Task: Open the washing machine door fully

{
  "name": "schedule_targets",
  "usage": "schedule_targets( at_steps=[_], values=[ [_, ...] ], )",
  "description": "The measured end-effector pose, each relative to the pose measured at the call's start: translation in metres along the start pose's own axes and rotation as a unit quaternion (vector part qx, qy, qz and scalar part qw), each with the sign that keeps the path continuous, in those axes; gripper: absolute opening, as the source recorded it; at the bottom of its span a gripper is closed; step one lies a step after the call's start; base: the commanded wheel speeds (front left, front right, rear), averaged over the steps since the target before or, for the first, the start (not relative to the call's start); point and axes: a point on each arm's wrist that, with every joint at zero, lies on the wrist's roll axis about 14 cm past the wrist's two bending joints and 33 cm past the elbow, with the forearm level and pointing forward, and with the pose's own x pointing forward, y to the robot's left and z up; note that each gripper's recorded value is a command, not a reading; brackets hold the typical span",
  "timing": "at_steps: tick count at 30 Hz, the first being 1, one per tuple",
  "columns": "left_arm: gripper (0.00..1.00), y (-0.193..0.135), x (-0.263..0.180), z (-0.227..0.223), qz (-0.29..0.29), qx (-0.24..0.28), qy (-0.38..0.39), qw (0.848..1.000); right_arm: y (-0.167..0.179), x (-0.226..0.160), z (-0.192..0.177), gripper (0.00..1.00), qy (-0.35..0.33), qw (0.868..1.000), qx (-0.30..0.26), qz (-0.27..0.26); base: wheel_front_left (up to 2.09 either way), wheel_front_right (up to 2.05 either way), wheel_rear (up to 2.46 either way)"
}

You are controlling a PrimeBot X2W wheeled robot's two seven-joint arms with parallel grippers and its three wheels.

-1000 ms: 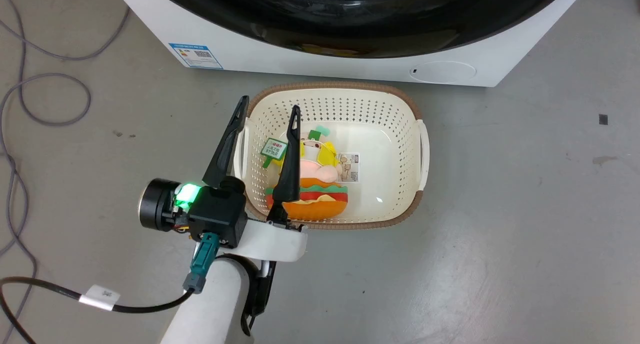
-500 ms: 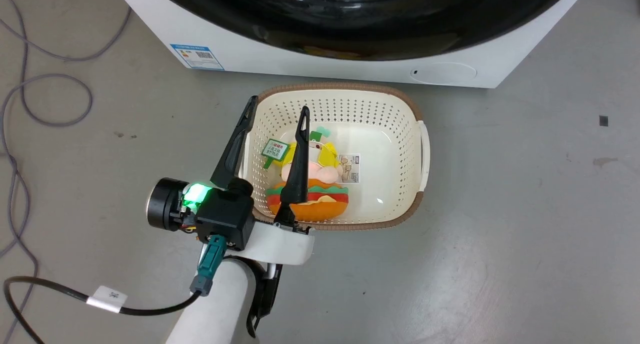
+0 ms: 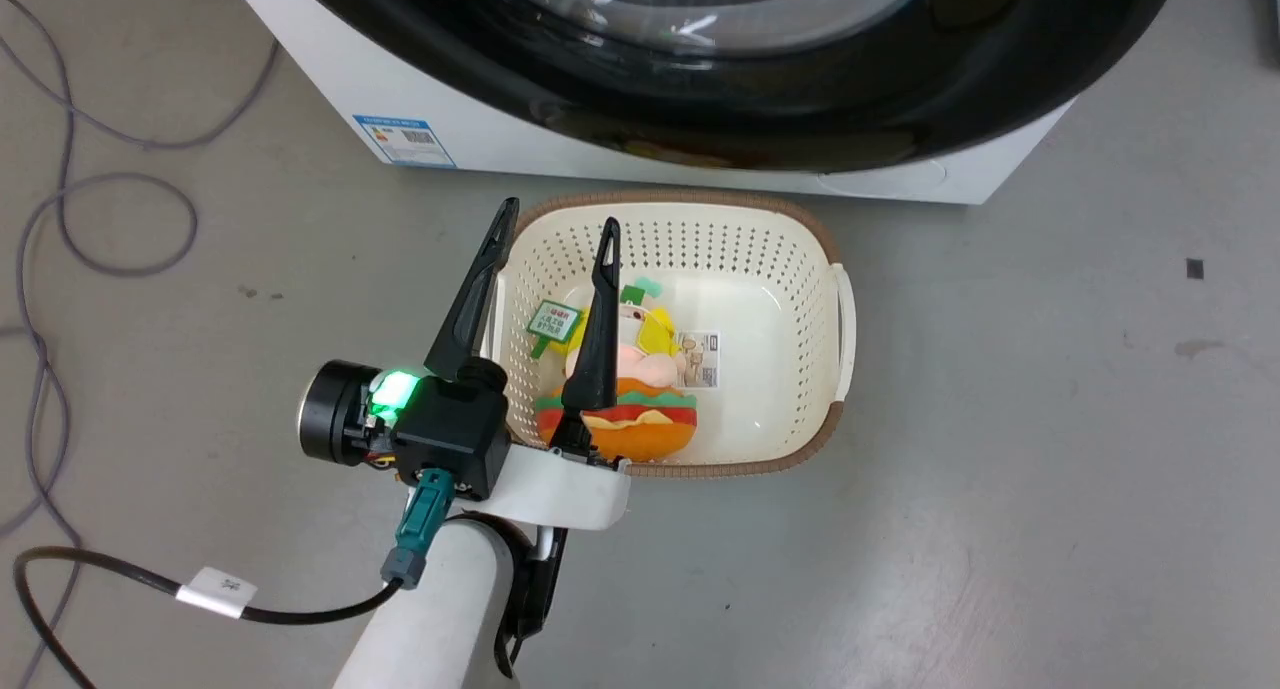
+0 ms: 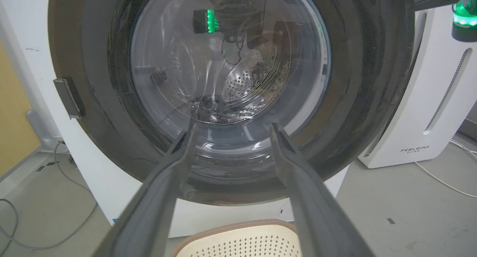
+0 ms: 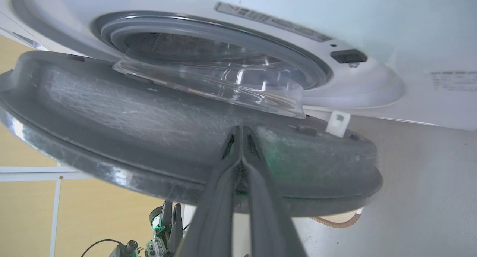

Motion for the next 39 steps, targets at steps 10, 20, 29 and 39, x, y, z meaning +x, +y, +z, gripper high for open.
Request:
schedule_targets(
  at_steps=[10, 20, 29, 39],
  values=[
    [1.0, -0.001, -0.009, 0.016, 0.0, 0.004, -0.011, 1.0, 0.01, -0.014, -0.032, 0.0, 0.033, 0.999, -0.013, 0.013, 0.0, 0.0, 0.0],
    [1.0, -0.001, -0.027, 0.03, 0.002, 0.003, -0.017, 1.0, 0.024, -0.026, -0.071, 0.0, 0.059, 0.997, -0.01, 0.044, 0.0, 0.0, 0.0],
    [1.0, -0.001, -0.032, 0.033, 0.003, 0.004, -0.018, 1.0, 0.031, -0.031, -0.086, 0.0, 0.06, 0.995, 0.016, 0.082, 0.0, 0.0, 0.0],
    [1.0, -0.006, -0.041, 0.04, -0.004, 0.002, -0.022, 1.0, 0.071, -0.025, -0.144, 0.0, 0.125, 0.981, 0.01, 0.146, 0.0, 0.0, 0.0]
  ],
)
